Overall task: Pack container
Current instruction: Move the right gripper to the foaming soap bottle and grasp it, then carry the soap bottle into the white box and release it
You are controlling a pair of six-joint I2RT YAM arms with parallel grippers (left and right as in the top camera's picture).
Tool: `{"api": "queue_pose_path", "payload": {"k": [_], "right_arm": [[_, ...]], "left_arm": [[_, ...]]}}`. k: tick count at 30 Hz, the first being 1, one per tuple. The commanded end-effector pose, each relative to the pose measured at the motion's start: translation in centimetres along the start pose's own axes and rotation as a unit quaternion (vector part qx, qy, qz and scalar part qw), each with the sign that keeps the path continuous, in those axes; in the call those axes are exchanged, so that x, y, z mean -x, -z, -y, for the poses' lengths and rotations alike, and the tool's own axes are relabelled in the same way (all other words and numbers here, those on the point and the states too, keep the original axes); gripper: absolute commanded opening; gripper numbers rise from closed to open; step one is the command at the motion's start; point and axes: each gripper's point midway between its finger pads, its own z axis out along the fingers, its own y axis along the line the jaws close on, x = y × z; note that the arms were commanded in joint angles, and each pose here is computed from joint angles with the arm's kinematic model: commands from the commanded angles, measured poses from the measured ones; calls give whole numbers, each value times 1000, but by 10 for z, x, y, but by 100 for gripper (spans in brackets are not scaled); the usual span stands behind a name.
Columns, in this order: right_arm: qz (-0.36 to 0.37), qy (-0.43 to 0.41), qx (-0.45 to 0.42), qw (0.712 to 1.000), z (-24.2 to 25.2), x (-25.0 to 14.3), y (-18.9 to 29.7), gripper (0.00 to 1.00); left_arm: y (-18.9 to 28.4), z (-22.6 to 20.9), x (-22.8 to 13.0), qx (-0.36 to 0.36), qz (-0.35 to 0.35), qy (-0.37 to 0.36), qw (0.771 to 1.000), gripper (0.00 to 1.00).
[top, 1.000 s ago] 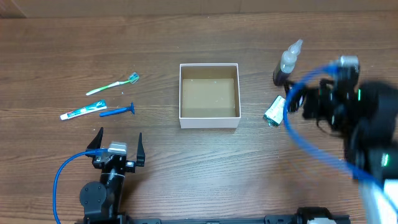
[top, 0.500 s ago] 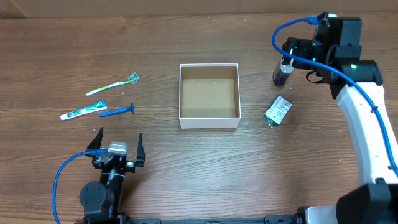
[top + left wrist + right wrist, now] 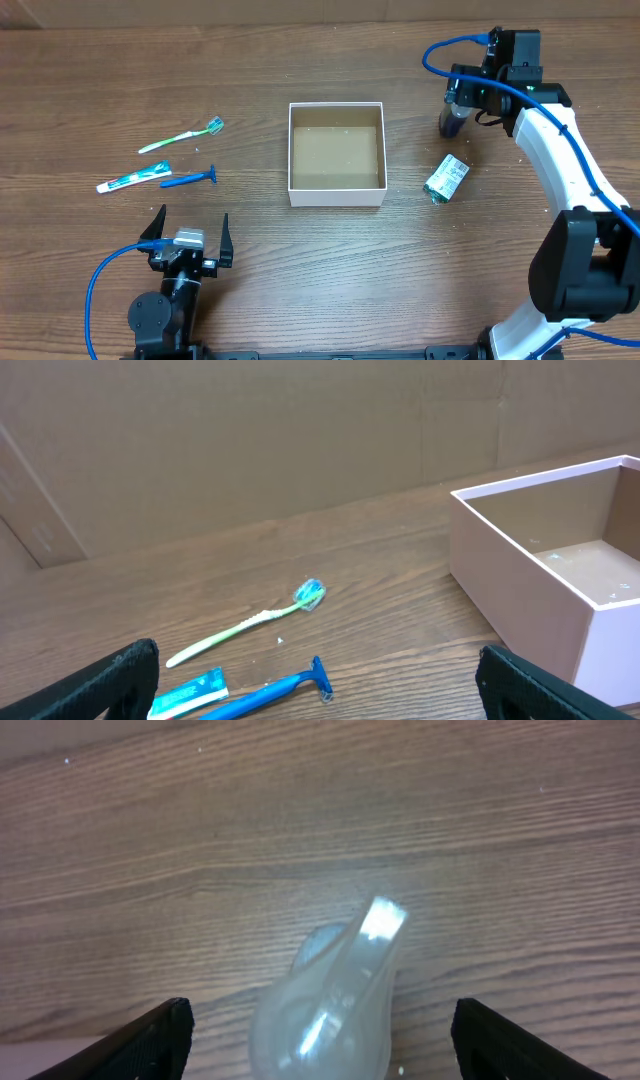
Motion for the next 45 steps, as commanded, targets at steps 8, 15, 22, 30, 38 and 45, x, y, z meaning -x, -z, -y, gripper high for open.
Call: {"api": "queue_pose_path", "payload": {"k": [8, 15, 22, 30, 38, 45], "right_arm": [[26, -5, -7, 1000, 4, 14, -23, 60], [29, -5, -7, 1000, 4, 16, -21, 24], [93, -3, 3, 996, -3, 52, 42, 17], [165, -60, 52, 983, -32, 63, 187, 17], [78, -133, 186, 970, -130, 12, 220, 15], [39, -105, 169, 979, -196, -19, 172, 15]], "left_arm": [[0, -2, 0, 6, 3, 3, 1000, 100], [0, -2, 0, 6, 3, 3, 1000, 100], [0, -2, 0, 6, 3, 3, 1000, 100], [0, -2, 0, 6, 3, 3, 1000, 100], [0, -2, 0, 6, 3, 3, 1000, 100], [0, -2, 0, 6, 3, 3, 1000, 100]]}}
